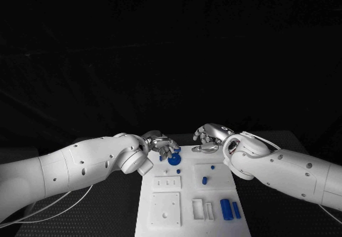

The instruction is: Assemble the parts on the task board

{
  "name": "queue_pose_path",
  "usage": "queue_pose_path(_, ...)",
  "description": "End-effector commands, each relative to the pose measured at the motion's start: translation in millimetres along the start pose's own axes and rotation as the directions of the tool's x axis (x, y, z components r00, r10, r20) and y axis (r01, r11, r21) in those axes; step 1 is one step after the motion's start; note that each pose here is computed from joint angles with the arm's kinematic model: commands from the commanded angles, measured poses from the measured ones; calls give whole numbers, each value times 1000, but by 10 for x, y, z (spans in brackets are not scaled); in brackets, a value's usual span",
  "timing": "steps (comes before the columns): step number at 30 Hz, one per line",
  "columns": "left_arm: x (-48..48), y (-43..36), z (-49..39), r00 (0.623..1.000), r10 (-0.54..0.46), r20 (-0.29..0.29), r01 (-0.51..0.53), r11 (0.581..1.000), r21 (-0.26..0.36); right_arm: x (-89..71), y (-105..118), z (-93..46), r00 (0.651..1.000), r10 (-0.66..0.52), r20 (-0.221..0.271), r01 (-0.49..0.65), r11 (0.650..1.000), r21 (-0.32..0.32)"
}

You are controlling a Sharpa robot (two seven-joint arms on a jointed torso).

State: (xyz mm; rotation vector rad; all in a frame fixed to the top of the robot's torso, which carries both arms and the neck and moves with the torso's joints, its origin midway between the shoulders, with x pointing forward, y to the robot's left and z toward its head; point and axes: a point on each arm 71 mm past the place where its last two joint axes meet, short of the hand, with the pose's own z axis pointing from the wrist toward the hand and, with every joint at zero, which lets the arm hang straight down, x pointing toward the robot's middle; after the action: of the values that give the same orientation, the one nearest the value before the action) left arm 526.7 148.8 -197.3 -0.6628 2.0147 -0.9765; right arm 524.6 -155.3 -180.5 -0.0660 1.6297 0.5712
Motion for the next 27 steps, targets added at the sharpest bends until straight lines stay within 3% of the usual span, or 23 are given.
queue_pose_path(1,0,44,-21,991,130,27,-130,991,0,-82,-125,-22,996,53,67,-52,999,-14)
queue_pose_path(5,-6,89,-42,958,280,64,-281,960,0,-166,-367,-48,987,125,104,-128,991,28)
queue_pose_path(9,5,184,-79,918,385,100,-381,923,-55,-319,-570,-48,969,196,149,-205,978,49)
queue_pose_path(14,52,330,-131,904,420,86,-411,906,-107,-454,-740,-21,938,283,198,-303,950,74)
queue_pose_path(27,143,515,-251,875,467,129,-452,883,-127,-582,-939,29,923,296,245,-329,938,110)
